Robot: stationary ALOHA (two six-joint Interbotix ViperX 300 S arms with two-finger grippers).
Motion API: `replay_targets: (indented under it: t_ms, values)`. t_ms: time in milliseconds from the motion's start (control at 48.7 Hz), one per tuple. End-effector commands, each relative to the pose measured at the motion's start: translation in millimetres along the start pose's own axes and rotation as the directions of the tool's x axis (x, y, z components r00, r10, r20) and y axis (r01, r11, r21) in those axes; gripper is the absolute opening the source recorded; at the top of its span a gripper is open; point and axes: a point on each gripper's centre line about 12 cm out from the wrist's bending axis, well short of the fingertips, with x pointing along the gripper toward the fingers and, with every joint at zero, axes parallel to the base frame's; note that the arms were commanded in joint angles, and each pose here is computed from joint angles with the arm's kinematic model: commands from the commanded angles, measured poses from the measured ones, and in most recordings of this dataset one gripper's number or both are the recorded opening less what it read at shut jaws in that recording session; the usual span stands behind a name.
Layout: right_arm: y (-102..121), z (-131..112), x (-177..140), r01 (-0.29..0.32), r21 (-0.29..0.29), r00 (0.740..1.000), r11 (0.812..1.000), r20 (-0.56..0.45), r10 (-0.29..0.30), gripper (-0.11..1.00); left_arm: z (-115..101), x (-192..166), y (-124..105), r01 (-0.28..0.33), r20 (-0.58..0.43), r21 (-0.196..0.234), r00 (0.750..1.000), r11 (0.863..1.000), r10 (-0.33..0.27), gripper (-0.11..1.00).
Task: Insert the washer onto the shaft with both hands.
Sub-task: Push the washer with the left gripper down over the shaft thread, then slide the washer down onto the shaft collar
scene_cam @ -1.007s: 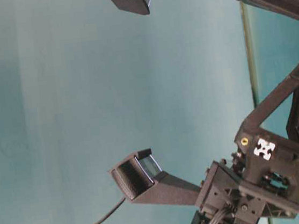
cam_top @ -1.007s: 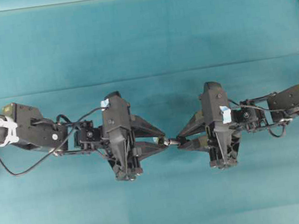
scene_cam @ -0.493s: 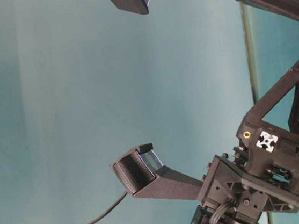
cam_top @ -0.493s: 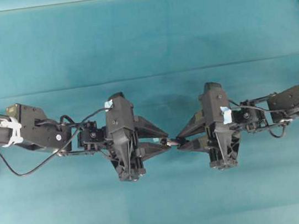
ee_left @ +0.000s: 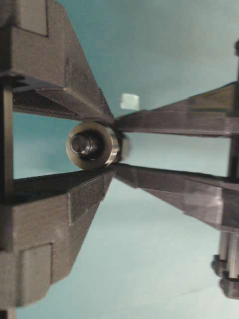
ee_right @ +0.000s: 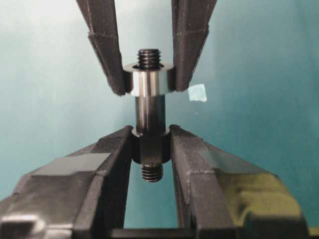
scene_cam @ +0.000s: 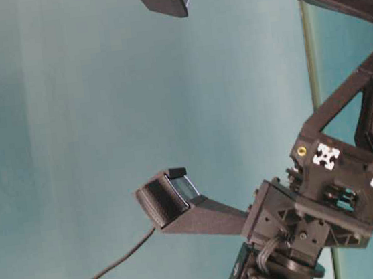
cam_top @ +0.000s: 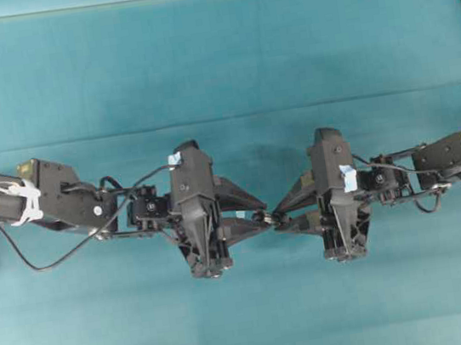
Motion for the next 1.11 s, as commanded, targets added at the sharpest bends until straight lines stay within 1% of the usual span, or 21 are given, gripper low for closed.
replay_targets:
  t_ms: [0, 206, 884, 1089]
  values:
    - [1.4, 14.5, 0.8, -0.006, 0.012, 0.998, 1.0, 0.055, 0.006, 0.0, 4.5, 3.5, -5.6, 0.012, 0.01, 0.003, 1.0, 1.0, -0.012, 0.35]
    - [1.1, 15.3, 1.0, -0.006, 0.012, 0.998, 1.0, 0.058, 0.005, 0.0, -0.5, 3.4, -8.7, 0.013, -0.028, 0.009, 1.0, 1.0, -0.013, 0.35]
    - [0.3, 20.2, 4.4, -0.005, 0.013, 0.997, 1.0, 0.077, 0.004, 0.0, 3.6, 8.3, -9.6, 0.015, -0.019, 0.011, 1.0, 1.0, -0.015, 0.35]
    - [0.2, 19.6, 4.4, -0.005, 0.013, 0.997, 1.0, 0.072, 0.004, 0.0, 0.2, 8.5, -8.8, 0.009, -0.044, 0.008, 0.999, 1.0, -0.009, 0.35]
